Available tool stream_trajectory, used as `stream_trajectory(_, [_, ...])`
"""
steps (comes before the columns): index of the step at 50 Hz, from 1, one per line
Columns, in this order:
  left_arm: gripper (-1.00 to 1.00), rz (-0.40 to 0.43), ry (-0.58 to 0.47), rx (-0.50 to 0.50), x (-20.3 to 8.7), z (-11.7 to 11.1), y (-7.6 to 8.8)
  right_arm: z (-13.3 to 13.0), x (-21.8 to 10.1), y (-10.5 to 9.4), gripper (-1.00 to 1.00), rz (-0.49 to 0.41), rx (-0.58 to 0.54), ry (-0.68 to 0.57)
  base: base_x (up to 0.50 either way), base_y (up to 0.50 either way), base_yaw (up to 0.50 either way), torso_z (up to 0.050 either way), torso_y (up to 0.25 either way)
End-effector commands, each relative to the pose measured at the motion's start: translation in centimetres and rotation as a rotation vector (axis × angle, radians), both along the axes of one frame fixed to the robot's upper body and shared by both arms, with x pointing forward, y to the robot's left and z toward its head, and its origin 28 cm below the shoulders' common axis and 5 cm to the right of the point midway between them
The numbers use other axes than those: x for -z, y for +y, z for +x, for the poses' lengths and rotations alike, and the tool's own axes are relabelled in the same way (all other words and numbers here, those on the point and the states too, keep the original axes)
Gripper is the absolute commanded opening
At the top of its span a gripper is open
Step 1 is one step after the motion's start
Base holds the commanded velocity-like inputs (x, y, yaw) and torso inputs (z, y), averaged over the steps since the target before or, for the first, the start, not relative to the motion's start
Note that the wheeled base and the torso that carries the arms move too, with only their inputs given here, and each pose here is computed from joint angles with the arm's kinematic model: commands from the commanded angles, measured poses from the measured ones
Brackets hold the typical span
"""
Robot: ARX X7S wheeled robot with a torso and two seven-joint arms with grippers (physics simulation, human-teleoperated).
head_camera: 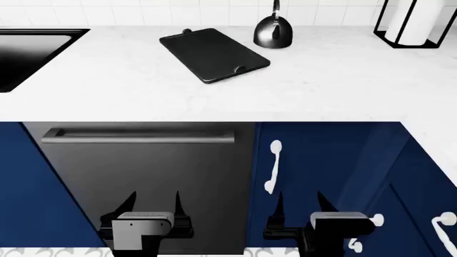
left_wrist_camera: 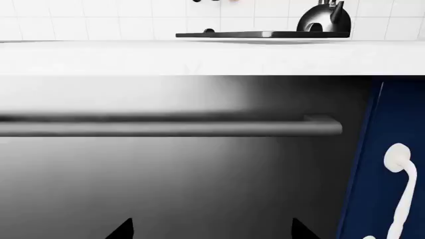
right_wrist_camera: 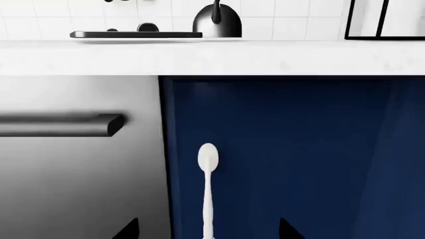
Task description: Pick the kettle from the counter and place it on the tray. Then pick the mug from the cabinet and place it on the tray. Then close the cabinet doors.
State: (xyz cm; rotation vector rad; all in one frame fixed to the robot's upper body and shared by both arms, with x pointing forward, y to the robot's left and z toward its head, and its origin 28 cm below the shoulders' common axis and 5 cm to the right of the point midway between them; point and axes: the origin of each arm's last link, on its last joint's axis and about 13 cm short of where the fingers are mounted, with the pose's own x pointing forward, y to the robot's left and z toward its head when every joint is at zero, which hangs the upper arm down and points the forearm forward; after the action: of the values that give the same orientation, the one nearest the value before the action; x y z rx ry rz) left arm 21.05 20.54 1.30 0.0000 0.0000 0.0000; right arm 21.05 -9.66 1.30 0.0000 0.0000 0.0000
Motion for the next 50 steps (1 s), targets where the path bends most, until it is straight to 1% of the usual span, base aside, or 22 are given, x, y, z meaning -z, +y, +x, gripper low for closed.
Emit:
stream_trajectory(1, [1.0, -0.011, 0.005, -0.001, 0.0, 0.0, 0.0, -0.1, 0.0, 0.0, 1.0, -0.001, 0.001, 0.0, 0.0, 0.0, 0.0, 0.0, 0.0])
stream_trajectory(8, [1.0, -0.038, 0.012, -0.002, -0.2, 0.0, 0.1, -0.5, -0.3, 0.1, 1.0, -0.003, -0.006, -0.01, 0.0, 0.0, 0.0, 0.0, 0.0])
stream_trajectory(12, [1.0, -0.032, 0.004, -0.004, -0.4, 0.0, 0.1, -0.6, -0.5, 0.1, 1.0, -0.001, -0.008, -0.016, 0.0, 0.0, 0.0, 0.0, 0.0])
stream_trajectory(14, [1.0, -0.01, -0.024, 0.002, -0.8, 0.0, 0.1, -0.6, -0.7, 0.0, 1.0, -0.001, -0.006, -0.022, 0.0, 0.0, 0.0, 0.025, 0.0])
stream_trajectory(21, [1.0, -0.01, -0.064, 0.009, -2.5, 0.2, 0.3, -0.9, -1.7, 0.0, 1.0, 0.004, -0.008, -0.048, 0.0, 0.0, 0.0, 0.05, 0.0])
stream_trajectory(23, [1.0, 0.001, -0.079, 0.013, -3.2, 0.3, 0.4, -1.0, -2.0, 0.0, 1.0, 0.003, -0.008, -0.055, 0.0, 0.0, 0.0, 0.05, 0.0])
stream_trajectory(28, [1.0, 0.03, -0.14, 0.022, -6.1, 1.0, 0.4, -1.3, -3.1, -0.1, 1.0, 0.002, -0.007, -0.081, 0.0, 0.0, 0.0, 0.05, 0.0])
stream_trajectory(30, [1.0, 0.026, -0.178, 0.031, -8.7, 1.4, 0.5, -1.4, -3.6, 0.0, 1.0, -0.007, -0.008, -0.096, 0.0, 0.0, 0.0, 0.05, 0.0])
stream_trajectory(32, [1.0, 0.06, -0.229, 0.024, -11.7, 2.1, 0.8, -1.6, -4.2, -0.1, 1.0, -0.015, -0.004, -0.112, 0.0, 0.0, 0.0, 0.05, 0.0])
stream_trajectory(34, [1.0, 0.076, -0.273, 0.023, -14.5, 2.8, 1.0, -1.7, -4.5, -0.1, 1.0, -0.019, -0.003, -0.12, 0.0, 0.0, 0.0, 0.05, 0.0])
stream_trajectory(36, [1.0, 0.08, -0.338, 0.015, -18.6, 3.4, 1.2, -1.9, -4.8, -0.1, 1.0, -0.019, -0.002, -0.128, 0.0, 0.0, 0.0, 0.05, 0.0])
stream_trajectory(38, [1.0, 0.107, -0.409, -0.002, -22.7, 4.0, 1.4, -2.0, -5.1, -0.1, 1.0, -0.02, -0.003, -0.136, 0.0, 0.0, 0.0, 0.05, 0.0])
stream_trajectory(39, [1.0, 0.111, -0.428, -0.006, -24.5, 4.2, 1.4, -2.0, -5.3, -0.1, 1.0, -0.018, -0.005, -0.14, 0.0, 0.0, 0.0, 0.05, 0.0])
stream_trajectory(41, [1.0, 0.089, -0.453, -0.008, -28.1, 4.8, 1.5, -2.1, -5.4, 0.0, 1.0, -0.019, -0.008, -0.144, 0.0, 0.0, 0.0, 0.05, 0.0])
stream_trajectory(43, [1.0, 0.095, -0.486, -0.017, -31.7, 5.2, 1.4, -2.2, -5.6, 0.0, 1.0, -0.018, -0.013, -0.149, 0.0, 0.0, 0.0, 0.05, 0.0])
stream_trajectory(45, [1.0, 0.078, -0.518, -0.041, -35.5, 5.4, 1.3, -2.4, -5.9, 0.1, 1.0, -0.02, -0.015, -0.155, 0.0, 0.0, 0.0, 0.05, 0.0])
stream_trajectory(47, [1.0, 0.059, -0.537, -0.044, -39.3, 5.3, 1.1, -2.5, -6.3, 0.1, 1.0, -0.023, -0.018, -0.161, 0.0, 0.0, 0.0, 0.05, 0.0])
stream_trajectory(50, [1.0, 0.059, -0.551, -0.051, -43.1, 5.4, 0.7, -2.6, -6.6, 0.2, 1.0, -0.024, -0.021, -0.166, 0.0, 0.0, 0.0, 0.05, 0.0])
